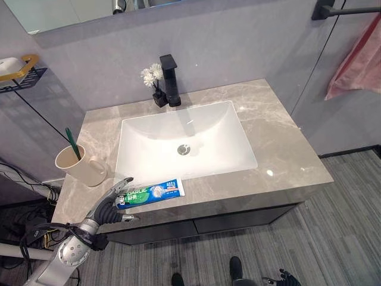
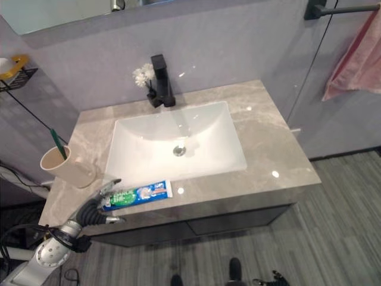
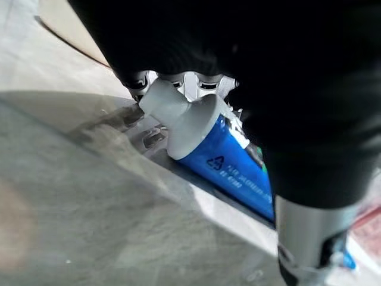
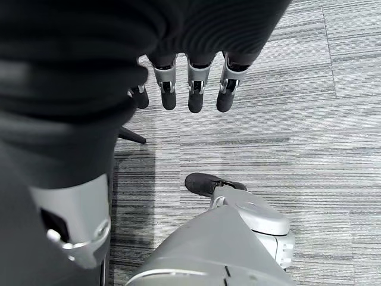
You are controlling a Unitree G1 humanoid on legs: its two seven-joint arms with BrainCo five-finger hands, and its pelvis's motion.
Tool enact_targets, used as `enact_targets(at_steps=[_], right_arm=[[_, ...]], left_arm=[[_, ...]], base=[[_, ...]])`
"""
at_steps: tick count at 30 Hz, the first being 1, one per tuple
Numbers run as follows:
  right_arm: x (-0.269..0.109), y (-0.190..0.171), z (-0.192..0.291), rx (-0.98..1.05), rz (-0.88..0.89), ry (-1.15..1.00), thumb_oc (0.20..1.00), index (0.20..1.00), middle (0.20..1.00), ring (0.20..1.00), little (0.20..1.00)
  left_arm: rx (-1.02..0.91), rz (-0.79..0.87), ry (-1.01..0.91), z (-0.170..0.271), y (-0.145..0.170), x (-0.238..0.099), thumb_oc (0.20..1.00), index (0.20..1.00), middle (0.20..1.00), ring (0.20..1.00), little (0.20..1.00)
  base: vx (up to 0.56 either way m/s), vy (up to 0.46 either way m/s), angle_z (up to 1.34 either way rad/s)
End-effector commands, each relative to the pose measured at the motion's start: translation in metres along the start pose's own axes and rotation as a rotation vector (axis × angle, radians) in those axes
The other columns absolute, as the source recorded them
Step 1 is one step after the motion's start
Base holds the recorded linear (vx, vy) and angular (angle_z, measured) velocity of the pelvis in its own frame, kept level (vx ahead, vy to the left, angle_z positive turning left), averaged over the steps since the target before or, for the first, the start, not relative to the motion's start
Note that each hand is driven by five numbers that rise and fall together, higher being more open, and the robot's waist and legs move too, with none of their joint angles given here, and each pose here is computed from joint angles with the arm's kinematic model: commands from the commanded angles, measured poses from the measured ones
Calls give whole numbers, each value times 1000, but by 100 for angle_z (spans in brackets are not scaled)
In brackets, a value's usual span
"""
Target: Put brush and paste in cup on sink, flatten towel.
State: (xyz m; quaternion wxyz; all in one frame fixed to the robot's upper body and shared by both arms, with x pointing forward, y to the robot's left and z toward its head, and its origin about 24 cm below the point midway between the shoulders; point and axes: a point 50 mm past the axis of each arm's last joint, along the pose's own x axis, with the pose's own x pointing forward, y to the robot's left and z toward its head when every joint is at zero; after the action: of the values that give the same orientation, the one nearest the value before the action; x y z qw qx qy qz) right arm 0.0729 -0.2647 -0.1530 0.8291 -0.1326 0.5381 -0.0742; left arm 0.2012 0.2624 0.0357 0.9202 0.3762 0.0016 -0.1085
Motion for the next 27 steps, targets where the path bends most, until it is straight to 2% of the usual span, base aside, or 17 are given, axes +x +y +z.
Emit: enact_targets(at_steps=[1,14,24,25,27], right_arm=[[3,15,12,-33,39,-35,1000,1000,1000,1000,1000],[3,15,13,-63,50,-43,1000,1000,1000,1000,1000],[3,14,14,-74,35,-49,1000,1000,1000,1000,1000],[3,14,15,-74,35,-52,1000,1000,1000,1000,1000],[3,13,14,-71,27,-50,1000,1000,1000,1000,1000]], left_arm=[[-22,89,-2,1,23,6,1000,1000,1000,1000,1000],[39,39,-19,4,22,10,1000,1000,1000,1000,1000],[245,-91,-45,5,13,12,1000,1000,1000,1000,1000],[268,-105,-47,5,13,12,956,956,956,956,956],[304,-126,-54,5,11,12,818,818,818,818,818]], base=[[0,0,0],[0,-3,-2],[0,0,-1],[0,0,0],[0,0,0]])
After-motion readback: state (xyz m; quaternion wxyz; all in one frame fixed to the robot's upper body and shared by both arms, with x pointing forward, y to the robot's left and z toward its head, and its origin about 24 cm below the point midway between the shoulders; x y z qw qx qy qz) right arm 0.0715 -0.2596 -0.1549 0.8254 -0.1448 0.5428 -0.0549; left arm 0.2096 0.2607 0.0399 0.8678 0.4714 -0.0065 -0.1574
